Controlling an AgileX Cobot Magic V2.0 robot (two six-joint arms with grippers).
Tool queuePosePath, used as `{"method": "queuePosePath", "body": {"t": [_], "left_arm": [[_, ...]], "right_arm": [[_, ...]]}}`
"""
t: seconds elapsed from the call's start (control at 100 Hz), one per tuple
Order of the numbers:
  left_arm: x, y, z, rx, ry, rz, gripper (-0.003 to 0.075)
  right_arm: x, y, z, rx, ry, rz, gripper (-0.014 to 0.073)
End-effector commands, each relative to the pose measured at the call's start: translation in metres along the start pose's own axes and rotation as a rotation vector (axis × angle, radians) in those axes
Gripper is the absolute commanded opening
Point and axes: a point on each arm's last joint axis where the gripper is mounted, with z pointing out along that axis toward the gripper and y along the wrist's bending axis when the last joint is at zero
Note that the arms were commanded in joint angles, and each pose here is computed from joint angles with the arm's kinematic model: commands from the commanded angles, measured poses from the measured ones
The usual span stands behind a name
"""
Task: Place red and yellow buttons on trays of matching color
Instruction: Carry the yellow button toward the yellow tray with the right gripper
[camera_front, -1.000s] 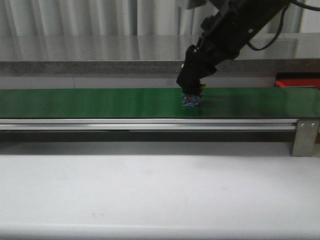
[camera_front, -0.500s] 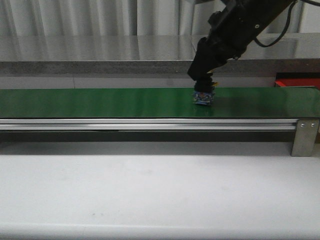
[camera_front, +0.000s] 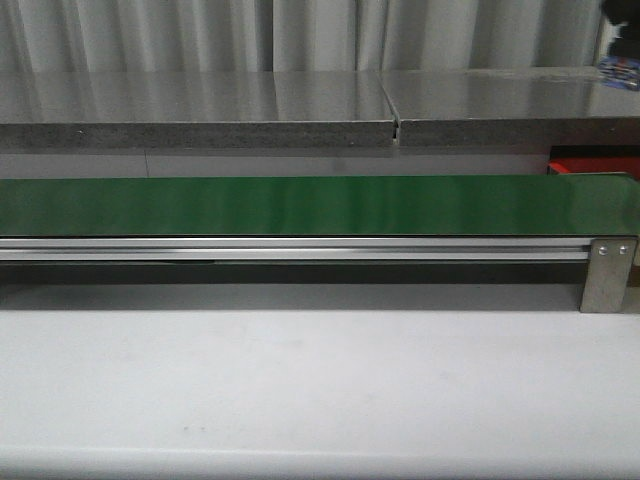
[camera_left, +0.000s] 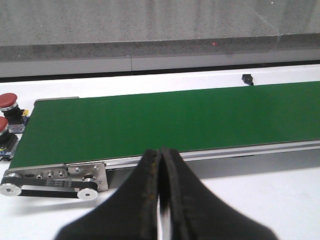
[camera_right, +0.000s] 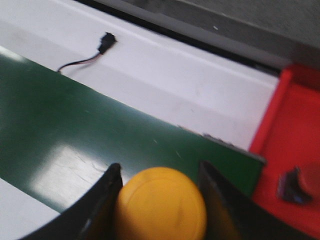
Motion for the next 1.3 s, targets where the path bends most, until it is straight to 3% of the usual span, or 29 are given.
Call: {"method": "queuePosePath", "body": {"t": [0.0, 0.09, 0.2, 0.41, 0.65, 1.29], "left_arm": [[-0.016, 0.000, -0.003, -0.006, -0.103, -0.013, -0.0020], [-0.016, 0.000, -0.003, -0.006, -0.103, -0.013, -0.0020], [-0.016, 0.000, -0.003, -0.006, -0.103, -0.013, -0.0020], [-0.016, 0.000, -0.003, -0.006, -0.103, -0.013, -0.0020], [-0.016, 0.000, -0.003, -0.006, -0.103, -0.013, -0.0020], [-0.016, 0.000, -0.003, -0.006, -0.103, -0.013, -0.0020]], "right_arm": [[0.009, -0.017, -0.032, 0.102, -0.072, 0.138, 0.0197], [0.038, -0.034, -0.037, 0.186, -0.065, 0.276, 0.0197], [0.073, -0.042, -0.034, 0.249, -0.028, 0.363, 0.0197], [0.122, -0.049, -0.020, 0.407, -0.029, 0.447, 0.0197], [0.156, -0.053, -0.014, 0.571, -0.064, 0.510, 0.0197], [0.170, -0.042, 0.025, 0.523, 0.036, 0.483, 0.0200]]}}
